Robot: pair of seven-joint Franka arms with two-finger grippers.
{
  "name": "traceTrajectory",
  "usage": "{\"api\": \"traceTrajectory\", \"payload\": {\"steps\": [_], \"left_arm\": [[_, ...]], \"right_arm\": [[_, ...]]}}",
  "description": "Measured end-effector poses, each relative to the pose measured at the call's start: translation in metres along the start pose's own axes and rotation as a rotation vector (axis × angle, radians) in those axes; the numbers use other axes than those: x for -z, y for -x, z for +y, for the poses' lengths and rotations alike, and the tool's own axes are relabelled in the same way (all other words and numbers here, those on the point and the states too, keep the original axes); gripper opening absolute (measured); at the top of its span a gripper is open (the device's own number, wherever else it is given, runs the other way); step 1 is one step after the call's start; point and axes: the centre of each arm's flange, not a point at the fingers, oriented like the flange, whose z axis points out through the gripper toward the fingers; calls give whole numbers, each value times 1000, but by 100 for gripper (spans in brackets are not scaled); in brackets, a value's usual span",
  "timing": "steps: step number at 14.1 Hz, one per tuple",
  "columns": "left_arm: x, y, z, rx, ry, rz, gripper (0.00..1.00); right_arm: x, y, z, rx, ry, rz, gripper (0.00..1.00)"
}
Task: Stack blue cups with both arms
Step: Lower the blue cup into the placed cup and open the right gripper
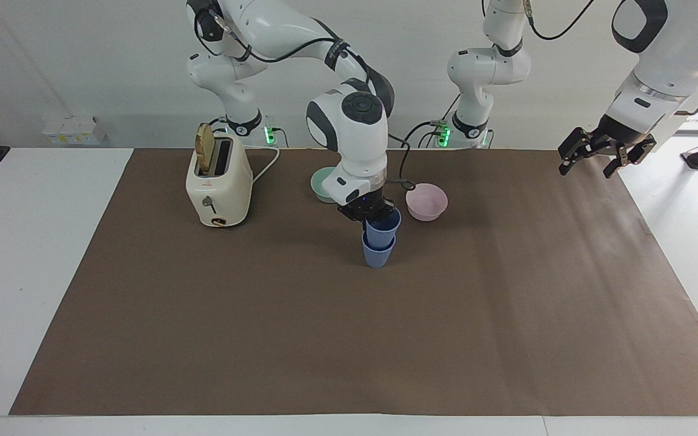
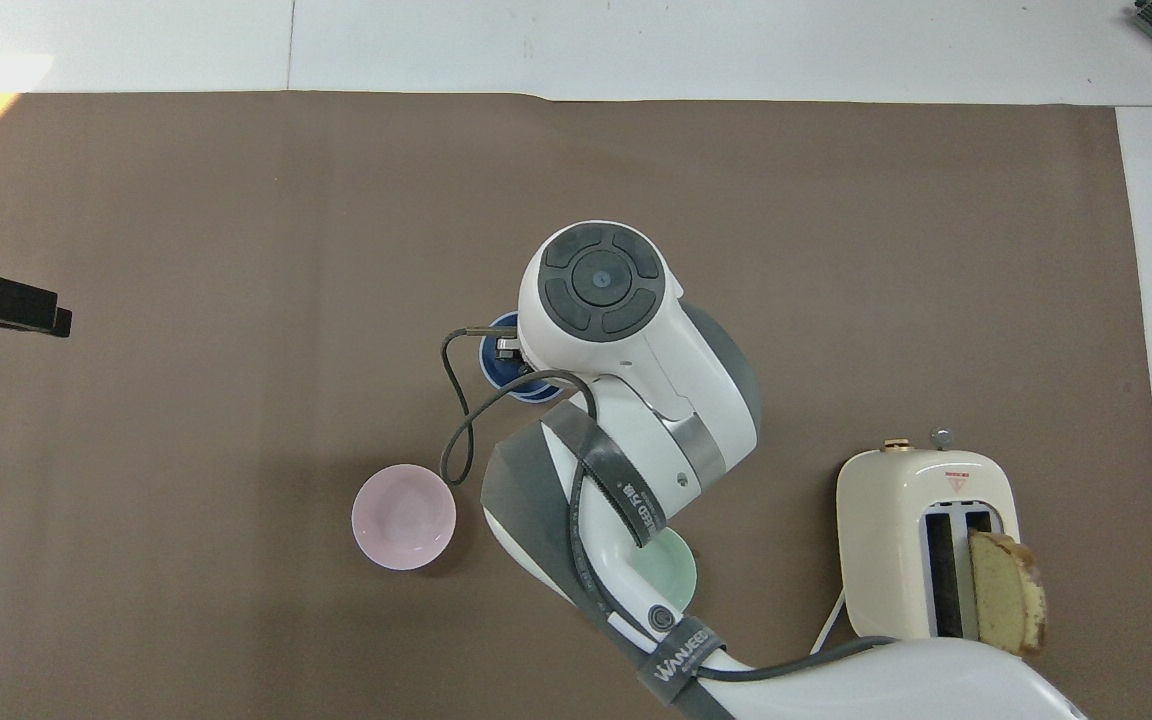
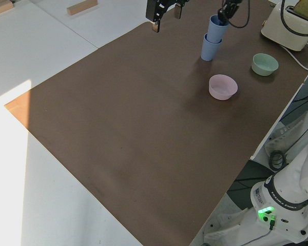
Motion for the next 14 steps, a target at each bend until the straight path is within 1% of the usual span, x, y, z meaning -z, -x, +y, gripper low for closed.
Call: {"api": "traceTrajectory", "payload": {"steps": [2,3,6,7,9,11,13,14], "left_arm": [[0,0,0,0,0,0,100],[0,0,0,0,0,0,100],[0,0,0,0,0,0,100],[0,0,0,0,0,0,100],[0,0,0,0,0,0,100],[0,0,0,0,0,0,100],[0,0,0,0,0,0,100],[0,0,0,0,0,0,100]], "right_arm": [[-9,0,2,-2,-3,4,4],[-12,-1,3,-4,-5,6,11],[-13,-4,4,-7,-16,24,47],[-13,-3,4,-5,-16,25,56],[-11,-4,4,-4,-16,29,81],[7,-9,11,-17,-8,36,100],[49,-23,34,-55,-6,61,100],[74,-32,54,-75,-2,74,100]]}}
